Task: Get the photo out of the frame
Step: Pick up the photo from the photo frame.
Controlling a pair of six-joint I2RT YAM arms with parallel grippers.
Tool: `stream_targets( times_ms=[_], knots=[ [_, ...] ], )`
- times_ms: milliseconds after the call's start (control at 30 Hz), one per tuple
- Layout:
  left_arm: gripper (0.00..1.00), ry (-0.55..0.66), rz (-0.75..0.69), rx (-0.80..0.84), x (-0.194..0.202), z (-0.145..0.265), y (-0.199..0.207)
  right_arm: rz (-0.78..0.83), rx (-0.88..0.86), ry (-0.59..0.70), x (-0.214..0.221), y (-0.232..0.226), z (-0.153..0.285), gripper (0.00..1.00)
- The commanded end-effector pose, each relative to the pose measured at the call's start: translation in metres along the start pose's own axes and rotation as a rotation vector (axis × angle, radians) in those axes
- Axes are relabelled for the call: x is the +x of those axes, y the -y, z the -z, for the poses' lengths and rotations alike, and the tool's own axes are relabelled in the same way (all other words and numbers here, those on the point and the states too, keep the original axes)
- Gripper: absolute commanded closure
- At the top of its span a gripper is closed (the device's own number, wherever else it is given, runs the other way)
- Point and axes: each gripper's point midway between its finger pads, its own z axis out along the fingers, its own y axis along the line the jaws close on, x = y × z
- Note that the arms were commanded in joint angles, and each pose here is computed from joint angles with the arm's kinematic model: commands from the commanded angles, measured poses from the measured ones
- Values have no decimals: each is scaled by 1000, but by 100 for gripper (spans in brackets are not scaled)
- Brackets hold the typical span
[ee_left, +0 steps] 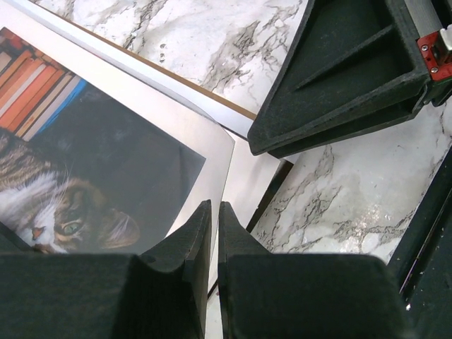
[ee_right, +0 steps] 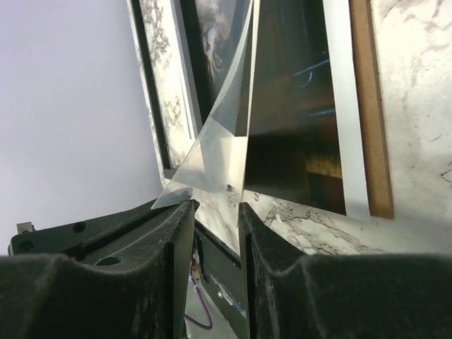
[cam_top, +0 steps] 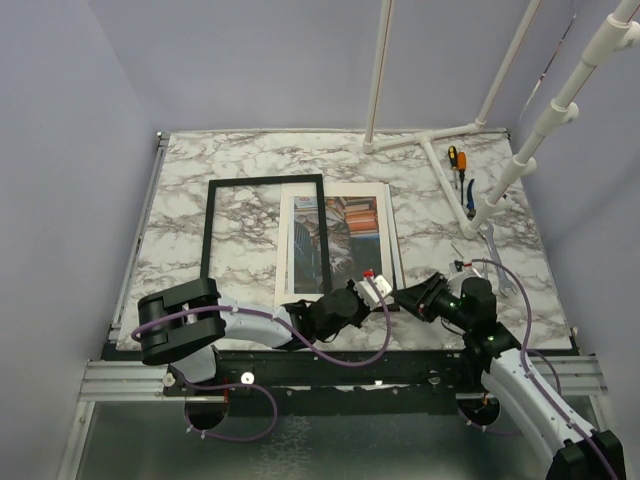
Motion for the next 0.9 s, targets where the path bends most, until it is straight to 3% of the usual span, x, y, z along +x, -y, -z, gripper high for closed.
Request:
stream_targets(
  times_ms=[0,367,867],
  knots=[
    [92,2,13,-20,-4,-5,-3,2,67,3,6,35,-5,67],
    [92,-2,13,-10,-4,-6,-1,57,120,-6,7,56,-11,67],
    [92,-11,4,-7,-1,-7,0,97,106,-56,2,44,-24,73]
  ],
)
